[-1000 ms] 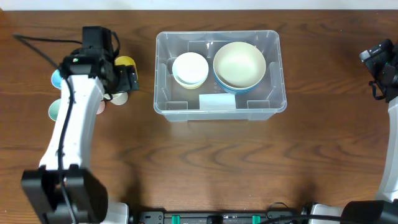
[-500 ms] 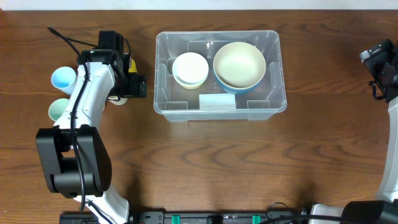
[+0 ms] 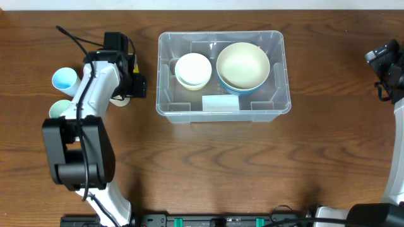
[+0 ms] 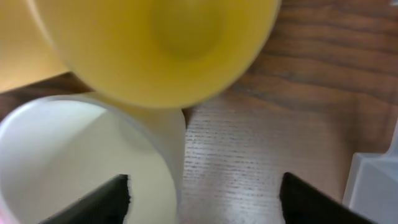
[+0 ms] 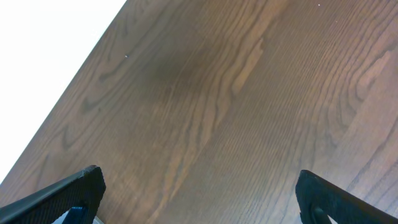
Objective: Pack container
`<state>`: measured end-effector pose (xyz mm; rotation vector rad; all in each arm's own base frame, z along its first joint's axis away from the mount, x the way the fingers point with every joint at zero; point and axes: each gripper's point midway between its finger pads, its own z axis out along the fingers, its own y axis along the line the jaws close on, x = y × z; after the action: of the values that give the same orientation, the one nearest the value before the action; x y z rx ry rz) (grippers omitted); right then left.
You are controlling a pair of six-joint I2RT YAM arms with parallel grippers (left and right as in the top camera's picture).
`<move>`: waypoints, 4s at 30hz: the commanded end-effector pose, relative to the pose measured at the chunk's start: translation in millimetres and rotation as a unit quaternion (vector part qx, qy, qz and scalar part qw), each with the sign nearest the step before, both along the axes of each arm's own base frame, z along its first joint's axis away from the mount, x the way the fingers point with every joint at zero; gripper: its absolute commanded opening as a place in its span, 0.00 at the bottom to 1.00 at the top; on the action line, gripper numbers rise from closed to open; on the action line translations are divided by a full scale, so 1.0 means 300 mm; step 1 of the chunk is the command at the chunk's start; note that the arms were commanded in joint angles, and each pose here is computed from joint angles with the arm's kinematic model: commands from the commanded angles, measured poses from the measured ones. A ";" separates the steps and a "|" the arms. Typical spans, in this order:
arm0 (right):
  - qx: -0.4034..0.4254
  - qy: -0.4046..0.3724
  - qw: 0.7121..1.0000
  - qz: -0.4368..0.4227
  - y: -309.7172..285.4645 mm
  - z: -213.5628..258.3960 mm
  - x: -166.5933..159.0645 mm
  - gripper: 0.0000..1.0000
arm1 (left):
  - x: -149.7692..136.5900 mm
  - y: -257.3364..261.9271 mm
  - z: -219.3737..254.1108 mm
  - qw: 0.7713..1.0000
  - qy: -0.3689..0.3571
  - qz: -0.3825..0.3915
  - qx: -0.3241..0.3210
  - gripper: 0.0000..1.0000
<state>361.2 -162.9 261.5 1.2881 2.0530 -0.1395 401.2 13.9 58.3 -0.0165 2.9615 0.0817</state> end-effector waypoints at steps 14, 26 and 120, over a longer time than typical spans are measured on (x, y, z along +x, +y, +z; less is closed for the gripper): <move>-0.003 -0.007 1.000 -0.009 -0.009 0.018 -0.005 0.99 | -0.030 0.002 0.036 1.000 0.007 0.025 -0.007 0.06; -0.003 -0.007 1.000 -0.009 -0.009 0.018 -0.005 0.99 | -0.169 -0.099 0.531 0.985 -0.151 0.035 -0.076 0.06; -0.003 -0.007 1.000 -0.010 -0.009 0.018 -0.005 0.99 | -0.170 -1.014 0.282 0.917 -0.163 -0.350 -0.101 0.67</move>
<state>361.3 -162.9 261.5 1.2880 2.0527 -0.1394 346.2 -287.8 97.9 0.9577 2.5407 -0.2580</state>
